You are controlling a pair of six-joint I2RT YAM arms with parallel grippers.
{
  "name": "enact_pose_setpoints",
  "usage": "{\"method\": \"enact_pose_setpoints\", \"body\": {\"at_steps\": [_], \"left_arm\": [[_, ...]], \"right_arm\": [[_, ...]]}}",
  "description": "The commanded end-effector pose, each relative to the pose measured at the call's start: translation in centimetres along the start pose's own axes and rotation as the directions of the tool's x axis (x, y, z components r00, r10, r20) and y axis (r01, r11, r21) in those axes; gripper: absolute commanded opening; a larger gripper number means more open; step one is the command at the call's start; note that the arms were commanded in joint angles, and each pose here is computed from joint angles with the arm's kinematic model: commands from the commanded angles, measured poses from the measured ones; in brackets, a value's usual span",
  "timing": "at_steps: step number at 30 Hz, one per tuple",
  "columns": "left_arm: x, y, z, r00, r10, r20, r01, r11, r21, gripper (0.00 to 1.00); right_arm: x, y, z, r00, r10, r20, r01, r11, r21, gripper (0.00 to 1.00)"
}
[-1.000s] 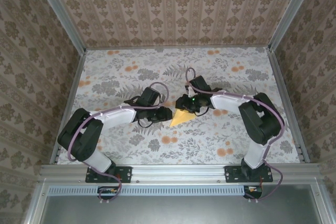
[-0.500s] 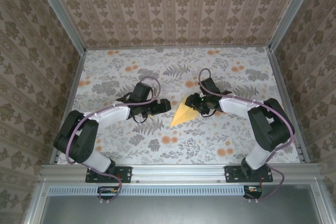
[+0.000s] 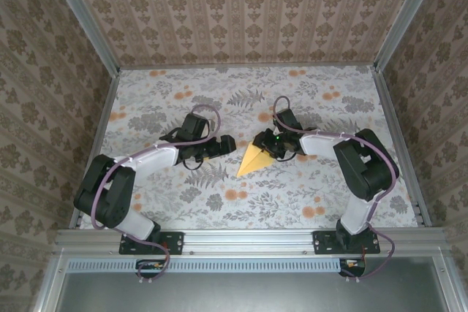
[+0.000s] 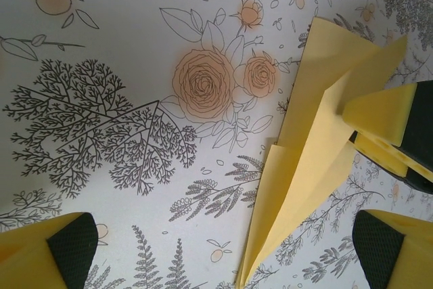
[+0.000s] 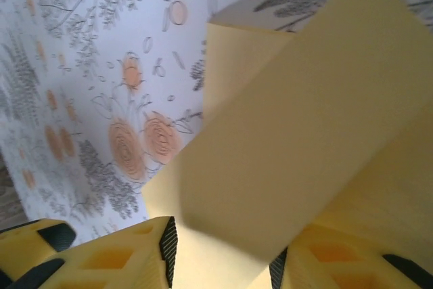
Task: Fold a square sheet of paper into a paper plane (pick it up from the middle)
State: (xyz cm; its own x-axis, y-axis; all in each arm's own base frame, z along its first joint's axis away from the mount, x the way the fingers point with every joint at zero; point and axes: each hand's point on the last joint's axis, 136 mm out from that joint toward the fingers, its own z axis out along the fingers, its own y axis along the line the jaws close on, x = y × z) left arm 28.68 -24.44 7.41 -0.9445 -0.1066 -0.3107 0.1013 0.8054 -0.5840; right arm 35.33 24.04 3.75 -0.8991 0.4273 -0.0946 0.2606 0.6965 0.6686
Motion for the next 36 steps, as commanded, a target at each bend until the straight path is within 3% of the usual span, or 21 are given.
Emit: {"method": "enact_pose_setpoints", "body": {"at_steps": [1, 11, 20, 27, 31, 36], "left_arm": [[-0.1, -0.2, -0.3, 1.0, -0.001, 0.0, 0.001, 1.0, 0.025, 1.0], [0.1, -0.2, -0.1, 1.0, -0.023, -0.009, 0.023, 0.999, 0.042, 1.0], [0.5, -0.8, -0.5, 0.998, -0.039, -0.04, 0.043, 0.993, 0.109, 1.0], [0.9, -4.1, -2.5, 0.995, -0.035, -0.096, 0.063, 0.952, 0.299, 1.0], [-0.1, -7.4, -4.6, 0.988, -0.098, -0.117, 0.142, 0.871, 0.47, 1.0], [-0.9, -9.3, -6.2, 0.989, -0.101, -0.112, 0.145, 0.84, 0.523, 1.0]], "right_arm": [[0.6, 0.9, 0.5, 0.999, 0.033, -0.023, -0.034, 0.997, -0.074, 0.41], [1.7, 0.4, 1.0, 0.998, 0.068, -0.002, -0.068, 0.991, -0.114, 0.35], [1.0, 2.6, -0.5, 0.999, -0.015, 0.044, 0.023, 0.983, -0.184, 0.18], [1.1, 9.7, -4.3, 0.98, -0.197, 0.033, 0.19, 0.87, -0.455, 0.15], [0.7, 12.7, -6.4, 0.977, -0.211, 0.019, 0.184, 0.801, -0.569, 0.14], [0.4, 15.9, -8.4, 0.979, -0.206, -0.004, 0.151, 0.732, -0.665, 0.14]]}}
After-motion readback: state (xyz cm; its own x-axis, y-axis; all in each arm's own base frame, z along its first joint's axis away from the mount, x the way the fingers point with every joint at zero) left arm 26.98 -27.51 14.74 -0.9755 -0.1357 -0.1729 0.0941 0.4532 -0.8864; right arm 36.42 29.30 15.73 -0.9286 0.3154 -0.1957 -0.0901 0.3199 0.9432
